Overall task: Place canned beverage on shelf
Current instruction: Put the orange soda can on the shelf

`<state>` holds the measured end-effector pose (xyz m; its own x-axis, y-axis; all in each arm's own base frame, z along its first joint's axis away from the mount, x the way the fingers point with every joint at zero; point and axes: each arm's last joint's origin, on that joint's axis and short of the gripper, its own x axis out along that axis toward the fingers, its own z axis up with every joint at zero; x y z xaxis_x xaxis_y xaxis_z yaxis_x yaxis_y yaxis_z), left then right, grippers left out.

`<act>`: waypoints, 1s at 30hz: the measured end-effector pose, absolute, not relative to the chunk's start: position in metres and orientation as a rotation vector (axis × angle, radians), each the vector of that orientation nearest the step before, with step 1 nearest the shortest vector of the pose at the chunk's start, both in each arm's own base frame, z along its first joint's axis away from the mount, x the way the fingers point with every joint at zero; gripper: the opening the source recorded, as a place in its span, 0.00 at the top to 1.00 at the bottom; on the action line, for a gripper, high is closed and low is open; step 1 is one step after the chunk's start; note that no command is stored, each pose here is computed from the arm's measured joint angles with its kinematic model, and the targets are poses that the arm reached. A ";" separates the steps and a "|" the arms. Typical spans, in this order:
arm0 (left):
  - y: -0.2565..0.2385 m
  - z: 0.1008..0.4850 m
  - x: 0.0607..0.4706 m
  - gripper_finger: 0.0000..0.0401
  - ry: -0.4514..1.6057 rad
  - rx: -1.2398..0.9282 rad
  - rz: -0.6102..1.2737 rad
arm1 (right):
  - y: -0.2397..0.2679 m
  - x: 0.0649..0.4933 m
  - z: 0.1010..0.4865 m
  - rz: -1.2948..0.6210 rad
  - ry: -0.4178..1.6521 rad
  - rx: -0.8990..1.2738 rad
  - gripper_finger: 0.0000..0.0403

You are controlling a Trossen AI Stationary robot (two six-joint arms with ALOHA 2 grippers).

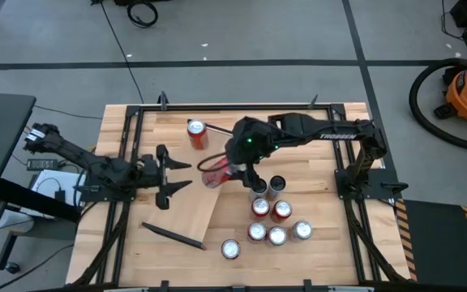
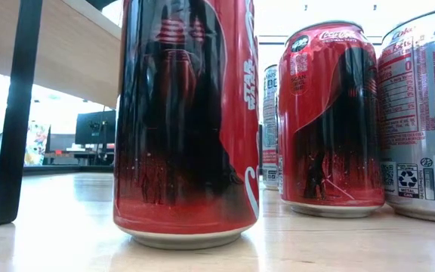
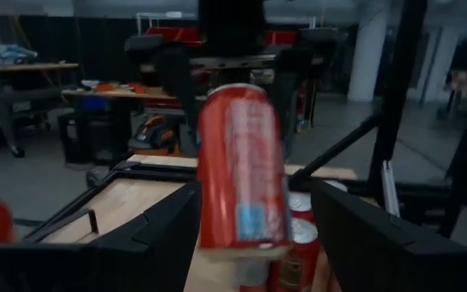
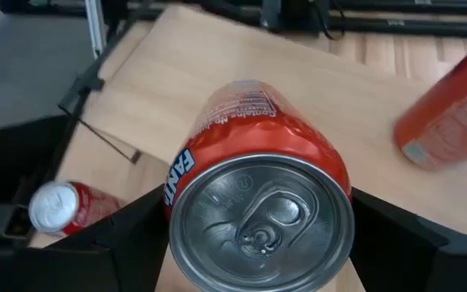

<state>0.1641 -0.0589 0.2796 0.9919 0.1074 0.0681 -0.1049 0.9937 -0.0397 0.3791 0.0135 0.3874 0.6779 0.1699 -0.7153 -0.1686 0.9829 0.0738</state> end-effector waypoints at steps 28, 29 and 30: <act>-0.071 0.277 0.272 0.10 0.246 0.033 0.278 | 0.046 0.369 0.377 0.248 0.904 -0.427 0.20; -0.071 0.275 0.273 0.10 0.261 0.035 0.268 | 0.047 0.369 0.377 0.255 0.896 -0.448 0.20; -0.072 0.273 0.273 0.10 0.270 0.038 0.261 | 0.049 0.369 0.377 0.265 0.890 -0.465 0.20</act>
